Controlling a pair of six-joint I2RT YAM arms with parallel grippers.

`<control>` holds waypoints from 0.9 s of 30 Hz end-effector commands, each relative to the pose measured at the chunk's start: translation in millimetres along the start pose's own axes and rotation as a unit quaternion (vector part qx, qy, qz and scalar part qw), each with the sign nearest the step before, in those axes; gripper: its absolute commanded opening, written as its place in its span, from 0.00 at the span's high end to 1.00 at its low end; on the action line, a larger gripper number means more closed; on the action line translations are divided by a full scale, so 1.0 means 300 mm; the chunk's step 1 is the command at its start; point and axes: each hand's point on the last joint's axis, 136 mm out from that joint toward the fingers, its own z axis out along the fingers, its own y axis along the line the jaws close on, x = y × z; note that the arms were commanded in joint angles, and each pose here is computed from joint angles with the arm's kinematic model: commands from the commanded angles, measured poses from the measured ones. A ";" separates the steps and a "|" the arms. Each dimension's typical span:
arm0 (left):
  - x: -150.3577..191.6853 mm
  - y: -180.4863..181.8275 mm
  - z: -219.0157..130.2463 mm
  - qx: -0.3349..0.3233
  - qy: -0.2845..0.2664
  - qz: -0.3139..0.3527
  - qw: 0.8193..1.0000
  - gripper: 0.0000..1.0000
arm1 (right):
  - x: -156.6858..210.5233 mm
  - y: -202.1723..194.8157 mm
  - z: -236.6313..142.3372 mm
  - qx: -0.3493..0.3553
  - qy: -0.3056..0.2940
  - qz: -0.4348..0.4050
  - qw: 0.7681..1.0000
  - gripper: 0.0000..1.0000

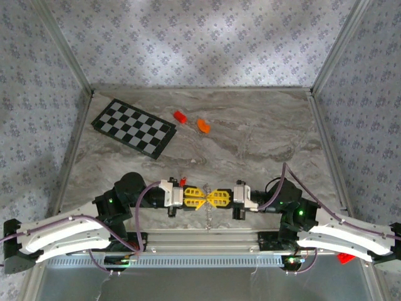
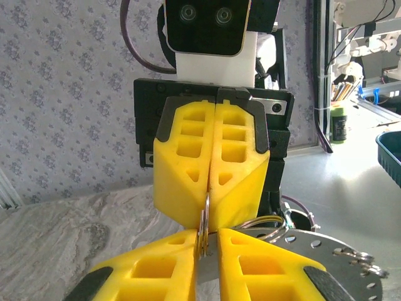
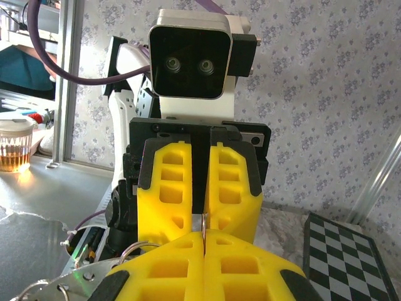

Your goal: Put the keys on the keyring

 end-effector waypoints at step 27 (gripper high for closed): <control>-0.080 -0.004 -0.015 -0.001 -0.032 0.023 0.999 0.83 | -0.037 0.003 -0.005 -0.007 -0.026 0.001 1.000 1.00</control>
